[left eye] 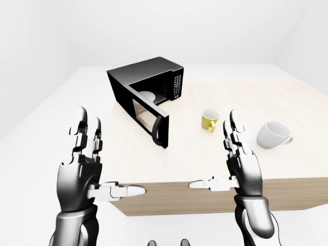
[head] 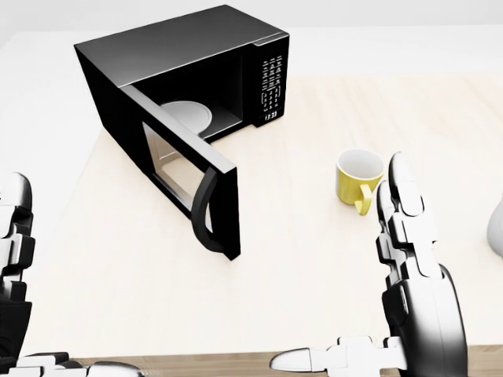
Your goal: Close the microwave.
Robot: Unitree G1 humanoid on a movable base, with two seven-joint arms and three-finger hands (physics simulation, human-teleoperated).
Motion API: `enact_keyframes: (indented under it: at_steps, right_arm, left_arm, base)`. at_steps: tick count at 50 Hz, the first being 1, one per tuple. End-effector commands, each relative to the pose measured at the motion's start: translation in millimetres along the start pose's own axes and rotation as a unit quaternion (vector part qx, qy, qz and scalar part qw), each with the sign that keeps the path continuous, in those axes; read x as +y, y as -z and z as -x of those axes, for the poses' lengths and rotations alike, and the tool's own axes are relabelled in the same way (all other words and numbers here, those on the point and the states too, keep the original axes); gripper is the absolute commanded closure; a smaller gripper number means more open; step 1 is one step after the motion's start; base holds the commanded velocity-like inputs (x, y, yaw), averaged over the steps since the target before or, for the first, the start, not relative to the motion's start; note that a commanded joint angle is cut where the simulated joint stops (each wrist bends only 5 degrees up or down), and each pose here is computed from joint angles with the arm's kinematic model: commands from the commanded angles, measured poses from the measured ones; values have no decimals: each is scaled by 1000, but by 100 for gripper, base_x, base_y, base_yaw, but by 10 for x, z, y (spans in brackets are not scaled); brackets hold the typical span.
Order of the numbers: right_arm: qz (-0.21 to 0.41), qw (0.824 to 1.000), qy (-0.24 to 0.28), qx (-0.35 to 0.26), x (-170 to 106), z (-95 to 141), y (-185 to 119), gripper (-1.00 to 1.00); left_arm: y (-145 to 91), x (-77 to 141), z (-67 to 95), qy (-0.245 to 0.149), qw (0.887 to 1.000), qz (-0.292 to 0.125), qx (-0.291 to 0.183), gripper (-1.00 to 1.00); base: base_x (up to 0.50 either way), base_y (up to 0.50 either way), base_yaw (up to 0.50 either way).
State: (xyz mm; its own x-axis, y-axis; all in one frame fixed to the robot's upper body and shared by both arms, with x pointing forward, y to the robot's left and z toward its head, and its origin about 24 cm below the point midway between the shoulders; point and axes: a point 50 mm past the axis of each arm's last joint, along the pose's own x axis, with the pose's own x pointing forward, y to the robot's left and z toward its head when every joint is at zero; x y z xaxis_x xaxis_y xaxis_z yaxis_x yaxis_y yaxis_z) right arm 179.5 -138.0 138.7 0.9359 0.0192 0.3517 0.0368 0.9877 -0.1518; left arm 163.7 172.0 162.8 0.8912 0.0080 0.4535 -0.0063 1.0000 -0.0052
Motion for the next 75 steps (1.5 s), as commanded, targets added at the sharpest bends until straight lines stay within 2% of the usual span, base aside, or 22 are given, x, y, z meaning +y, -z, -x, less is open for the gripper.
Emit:
enact_keyframes:
  at_steps: [1, 44, 48, 67, 68, 75]
  right_arm:
    - [1, 1000, -1, 3, 10, -3, 14, -100]
    - [-3, 1000, -3, 6, 14, -15, 39, -100]
    - [-22, 1000, 0, 9, 11, -28, 54, -100]
    - [-20, 1000, 23, -6, -21, -49, -3, -100]
    - [-22, 999, 22, -7, -21, -47, -7, -100]
    - [-24, 999, 21, -9, -20, -45, -17, -100]
  left_arm:
    - [20, -5, -5, 1, 1000, 0, 3, -100]
    - [18, -2, -7, 0, 1000, -1, 3, -100]
    - [16, 4, -9, -4, 1000, 0, 2, -100]
    - [-46, -15, -11, 4, 1000, 11, -13, -100]
    - [-57, 1, -7, 0, 1000, 21, -16, -100]
    - [-63, -3, -10, 4, 1000, 18, -18, -100]
  base:
    - [0, 50, 0]
    - [0, 50, 0]
    - [0, 4, 0]
    - [0, 0, 0]
    - [0, 0, 0]
    - [45, 0, 0]
